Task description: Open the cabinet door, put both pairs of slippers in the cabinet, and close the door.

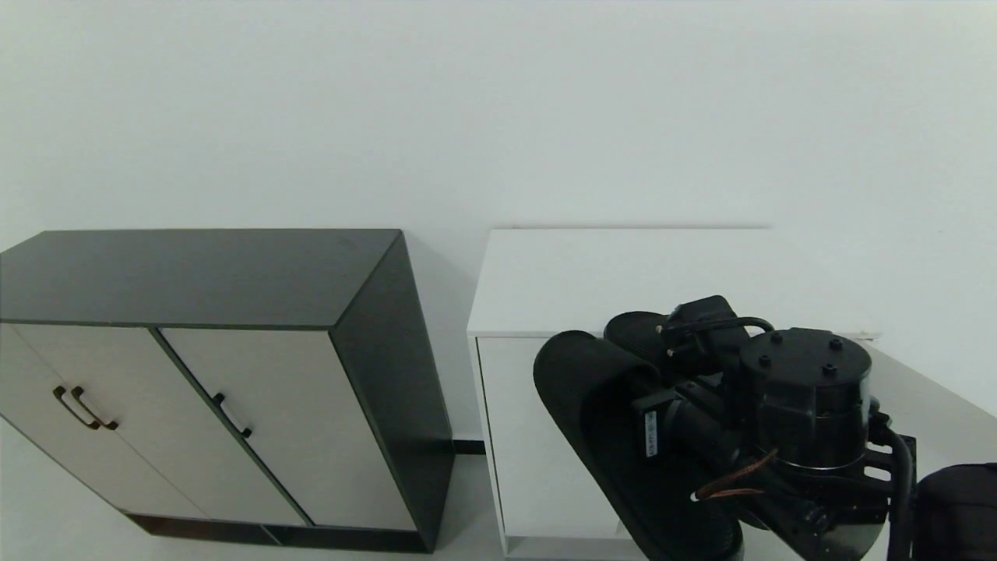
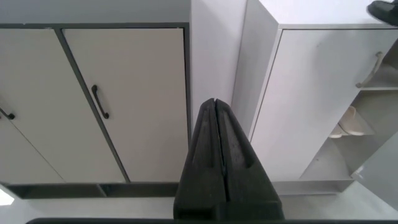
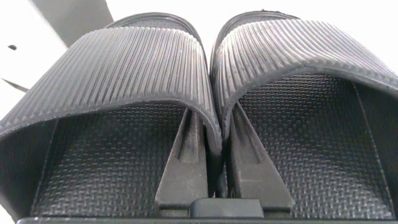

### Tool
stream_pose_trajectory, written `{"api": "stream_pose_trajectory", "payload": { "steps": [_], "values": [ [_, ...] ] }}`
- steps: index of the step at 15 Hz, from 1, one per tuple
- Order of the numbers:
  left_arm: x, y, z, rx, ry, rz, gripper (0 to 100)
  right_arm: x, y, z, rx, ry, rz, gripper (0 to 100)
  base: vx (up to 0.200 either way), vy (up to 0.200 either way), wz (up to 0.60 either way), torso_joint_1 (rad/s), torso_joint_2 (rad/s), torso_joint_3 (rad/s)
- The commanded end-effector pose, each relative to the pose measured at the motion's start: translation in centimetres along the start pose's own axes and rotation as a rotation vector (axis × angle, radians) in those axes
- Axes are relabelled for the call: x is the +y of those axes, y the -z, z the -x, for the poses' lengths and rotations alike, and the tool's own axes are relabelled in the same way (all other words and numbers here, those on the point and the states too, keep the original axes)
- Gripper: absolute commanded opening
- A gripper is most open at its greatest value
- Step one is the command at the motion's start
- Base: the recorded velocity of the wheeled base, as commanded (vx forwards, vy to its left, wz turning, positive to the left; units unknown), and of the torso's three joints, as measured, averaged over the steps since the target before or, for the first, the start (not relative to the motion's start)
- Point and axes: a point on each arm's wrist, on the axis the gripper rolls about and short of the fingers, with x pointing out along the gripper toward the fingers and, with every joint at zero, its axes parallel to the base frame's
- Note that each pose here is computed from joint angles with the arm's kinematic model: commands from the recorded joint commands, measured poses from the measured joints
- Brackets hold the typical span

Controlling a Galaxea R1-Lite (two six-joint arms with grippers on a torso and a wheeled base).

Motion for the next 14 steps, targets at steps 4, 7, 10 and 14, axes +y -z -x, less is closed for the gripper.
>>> {"api": "stream_pose_trajectory", "payload": {
  "steps": [4,7,10,14],
  "values": [
    [0.00,-0.01,-0.01,0.001,0.000,0.000,0,-0.37,-0.09,0.40,-0.004,0.002,-0.001,0,0.000,0.000,0.00,0.000,0.00,0.000],
    [0.00,-0.01,-0.01,0.001,0.000,0.000,0,-0.40,0.12,0.50,0.003,0.001,0.014,0,0.000,-0.133,0.00,0.002,0.00,0.002],
    [0.00,-0.01,-0.01,0.001,0.000,0.000,0,-0.37,0.33,0.63,0.009,-0.012,0.025,0,0.000,-0.200,0.00,0.003,0.00,-0.001],
    [0.00,-0.01,-0.01,0.001,0.000,0.000,0,-0.03,0.23,1.02,0.004,-0.032,0.025,0,0.000,-0.200,0.00,0.004,0.00,0.001]
  ]
}}
